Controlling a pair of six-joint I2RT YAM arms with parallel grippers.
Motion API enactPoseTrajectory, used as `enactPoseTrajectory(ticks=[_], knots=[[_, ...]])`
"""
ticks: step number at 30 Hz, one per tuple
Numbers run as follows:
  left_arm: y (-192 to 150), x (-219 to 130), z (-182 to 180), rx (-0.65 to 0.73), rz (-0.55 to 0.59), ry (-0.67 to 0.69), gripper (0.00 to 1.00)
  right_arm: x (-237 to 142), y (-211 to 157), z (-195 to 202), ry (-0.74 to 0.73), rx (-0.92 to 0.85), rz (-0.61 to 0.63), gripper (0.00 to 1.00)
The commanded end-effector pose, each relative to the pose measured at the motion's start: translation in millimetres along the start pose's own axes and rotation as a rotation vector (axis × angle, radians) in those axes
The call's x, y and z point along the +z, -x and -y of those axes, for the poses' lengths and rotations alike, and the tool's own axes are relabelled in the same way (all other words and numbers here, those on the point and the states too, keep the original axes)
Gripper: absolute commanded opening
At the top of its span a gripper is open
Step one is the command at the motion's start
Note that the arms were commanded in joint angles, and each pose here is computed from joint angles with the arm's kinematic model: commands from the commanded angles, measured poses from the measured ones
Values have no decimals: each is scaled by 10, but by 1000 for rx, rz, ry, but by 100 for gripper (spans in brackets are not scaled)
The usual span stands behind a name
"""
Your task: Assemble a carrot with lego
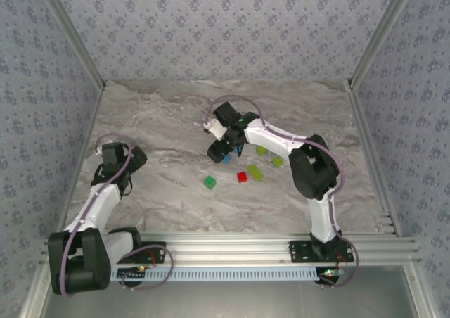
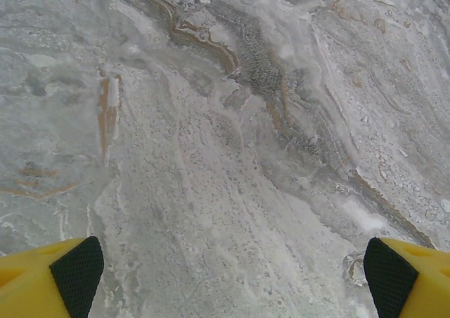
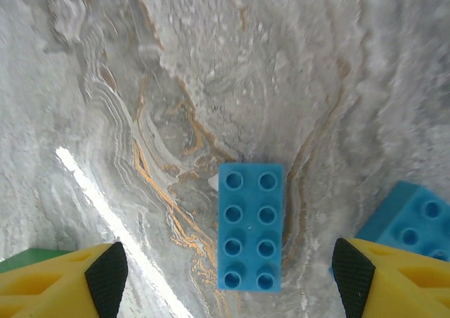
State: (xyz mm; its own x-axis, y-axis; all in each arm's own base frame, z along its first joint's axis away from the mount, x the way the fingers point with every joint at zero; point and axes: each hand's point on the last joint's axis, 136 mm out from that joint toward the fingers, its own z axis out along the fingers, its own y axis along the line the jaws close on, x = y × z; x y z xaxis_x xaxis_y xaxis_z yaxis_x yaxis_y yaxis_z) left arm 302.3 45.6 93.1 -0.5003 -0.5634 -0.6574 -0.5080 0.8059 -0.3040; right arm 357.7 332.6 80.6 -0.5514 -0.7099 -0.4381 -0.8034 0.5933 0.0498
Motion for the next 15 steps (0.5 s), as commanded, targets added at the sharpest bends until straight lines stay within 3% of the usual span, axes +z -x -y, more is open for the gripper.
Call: enactPoseTrajectory(ticks=[1,15], knots=[[96,-9,81,-27,19,-33,97,54,-78,8,9,-6,-52,80],[-77,153,55,-65,-19,-48,98,358,-223,77,-9,-47,-128,75]])
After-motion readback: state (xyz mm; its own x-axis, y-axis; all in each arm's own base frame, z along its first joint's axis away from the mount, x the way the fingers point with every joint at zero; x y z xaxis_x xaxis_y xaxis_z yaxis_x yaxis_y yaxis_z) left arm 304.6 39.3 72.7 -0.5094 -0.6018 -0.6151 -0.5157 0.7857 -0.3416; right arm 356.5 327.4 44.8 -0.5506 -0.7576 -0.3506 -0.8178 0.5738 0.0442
